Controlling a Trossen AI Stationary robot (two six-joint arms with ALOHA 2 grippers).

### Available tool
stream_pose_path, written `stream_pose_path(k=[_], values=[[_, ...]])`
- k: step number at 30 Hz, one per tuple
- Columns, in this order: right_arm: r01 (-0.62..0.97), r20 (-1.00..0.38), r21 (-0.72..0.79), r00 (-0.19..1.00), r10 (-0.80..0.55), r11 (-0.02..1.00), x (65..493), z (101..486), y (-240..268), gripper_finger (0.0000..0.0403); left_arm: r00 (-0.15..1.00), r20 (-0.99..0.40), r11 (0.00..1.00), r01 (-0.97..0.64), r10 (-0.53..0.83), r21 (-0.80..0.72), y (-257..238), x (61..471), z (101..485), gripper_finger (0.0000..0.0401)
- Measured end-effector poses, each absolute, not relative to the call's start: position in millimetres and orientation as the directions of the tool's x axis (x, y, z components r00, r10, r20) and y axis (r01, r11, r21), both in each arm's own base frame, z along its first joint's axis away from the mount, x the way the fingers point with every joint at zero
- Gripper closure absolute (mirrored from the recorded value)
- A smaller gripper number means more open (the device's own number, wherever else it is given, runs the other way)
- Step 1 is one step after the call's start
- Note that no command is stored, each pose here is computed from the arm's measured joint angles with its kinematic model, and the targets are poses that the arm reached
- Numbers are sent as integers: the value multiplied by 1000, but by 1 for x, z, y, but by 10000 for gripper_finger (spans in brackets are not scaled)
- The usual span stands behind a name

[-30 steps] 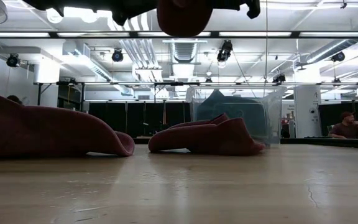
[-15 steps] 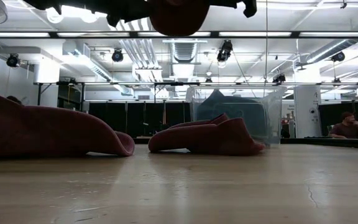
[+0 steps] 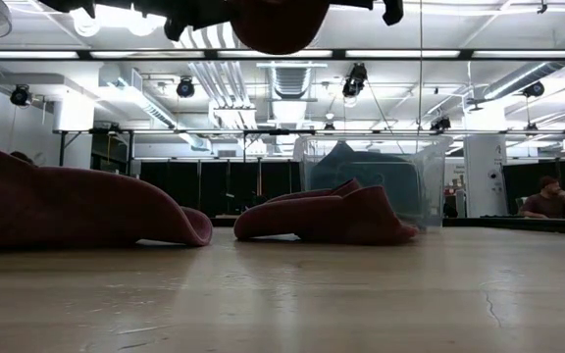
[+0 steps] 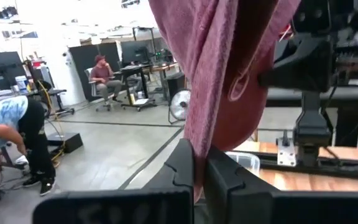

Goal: Pick & Place hat
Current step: Put the bottom red cap into the bottom transparent bin

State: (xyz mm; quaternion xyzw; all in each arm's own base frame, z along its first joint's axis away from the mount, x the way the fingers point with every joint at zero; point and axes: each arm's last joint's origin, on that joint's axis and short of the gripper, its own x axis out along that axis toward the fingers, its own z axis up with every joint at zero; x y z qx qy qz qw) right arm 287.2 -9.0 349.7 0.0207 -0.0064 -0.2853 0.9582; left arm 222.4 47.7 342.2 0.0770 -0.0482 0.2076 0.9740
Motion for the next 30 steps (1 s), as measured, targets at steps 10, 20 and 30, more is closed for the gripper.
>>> stream_pose_path(k=[10, 20, 30], values=[[514, 84, -76, 857, -508, 854, 286, 359, -3, 284, 915, 225, 929, -360, 333, 90, 43, 207, 366, 394], [447, 202, -227, 891, -407, 865, 285, 371, 10, 215, 862, 475, 979, -204, 175, 10, 34, 186, 402, 394], [248, 371, -360, 923, -106, 899, 283, 385, 18, 227, 801, 598, 996, 28, 27, -82, 31, 188, 411, 394]])
